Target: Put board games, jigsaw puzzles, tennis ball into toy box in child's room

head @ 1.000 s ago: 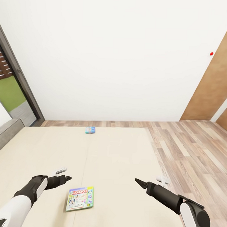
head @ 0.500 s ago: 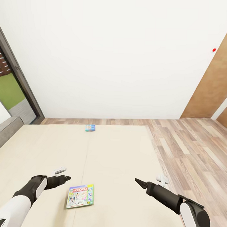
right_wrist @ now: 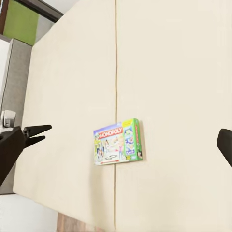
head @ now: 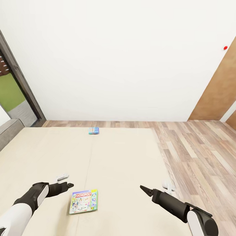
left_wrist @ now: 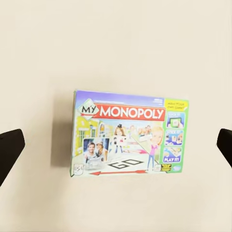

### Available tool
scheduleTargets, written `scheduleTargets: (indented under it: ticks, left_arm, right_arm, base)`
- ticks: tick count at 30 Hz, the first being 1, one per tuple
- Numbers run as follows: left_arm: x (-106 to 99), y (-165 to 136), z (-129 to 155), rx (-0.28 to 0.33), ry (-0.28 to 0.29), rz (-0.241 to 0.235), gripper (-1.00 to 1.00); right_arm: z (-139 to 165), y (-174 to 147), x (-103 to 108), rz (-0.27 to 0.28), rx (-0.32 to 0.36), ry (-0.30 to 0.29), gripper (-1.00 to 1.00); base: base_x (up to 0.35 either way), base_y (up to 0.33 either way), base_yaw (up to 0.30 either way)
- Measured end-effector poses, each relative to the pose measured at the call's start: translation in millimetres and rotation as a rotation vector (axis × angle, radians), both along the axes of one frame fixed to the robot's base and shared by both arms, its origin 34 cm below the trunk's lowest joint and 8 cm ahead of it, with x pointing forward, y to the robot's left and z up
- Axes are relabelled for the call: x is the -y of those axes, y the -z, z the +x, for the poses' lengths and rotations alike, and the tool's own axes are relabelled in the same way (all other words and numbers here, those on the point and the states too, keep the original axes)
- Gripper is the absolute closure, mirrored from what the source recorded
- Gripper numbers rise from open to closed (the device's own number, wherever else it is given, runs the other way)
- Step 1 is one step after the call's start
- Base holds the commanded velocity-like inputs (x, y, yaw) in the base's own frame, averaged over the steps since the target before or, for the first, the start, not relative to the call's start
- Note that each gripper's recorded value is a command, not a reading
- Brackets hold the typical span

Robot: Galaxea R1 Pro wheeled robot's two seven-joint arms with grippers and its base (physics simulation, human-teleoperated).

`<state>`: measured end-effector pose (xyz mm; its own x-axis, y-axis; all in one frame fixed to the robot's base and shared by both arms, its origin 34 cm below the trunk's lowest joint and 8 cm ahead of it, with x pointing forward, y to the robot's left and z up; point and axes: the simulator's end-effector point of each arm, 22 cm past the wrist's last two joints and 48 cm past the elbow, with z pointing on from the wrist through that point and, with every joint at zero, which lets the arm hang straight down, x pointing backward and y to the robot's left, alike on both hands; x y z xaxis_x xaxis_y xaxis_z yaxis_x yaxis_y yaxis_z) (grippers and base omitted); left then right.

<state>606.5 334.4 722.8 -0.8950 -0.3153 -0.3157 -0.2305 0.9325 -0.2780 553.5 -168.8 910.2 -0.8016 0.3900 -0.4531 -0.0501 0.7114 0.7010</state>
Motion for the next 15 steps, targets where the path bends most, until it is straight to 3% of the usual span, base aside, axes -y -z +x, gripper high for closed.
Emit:
scheduleTargets:
  ticks: [15]
  left_arm:
    - [-17.6, -1.2, 7.6, -0.01, -0.014, 0.018, -1.0]
  right_arm:
    - [-1.8, 10.3, 3.8, -0.005, -0.023, 0.003, -1.0]
  base:
    - [0.0, 0.0, 0.0]
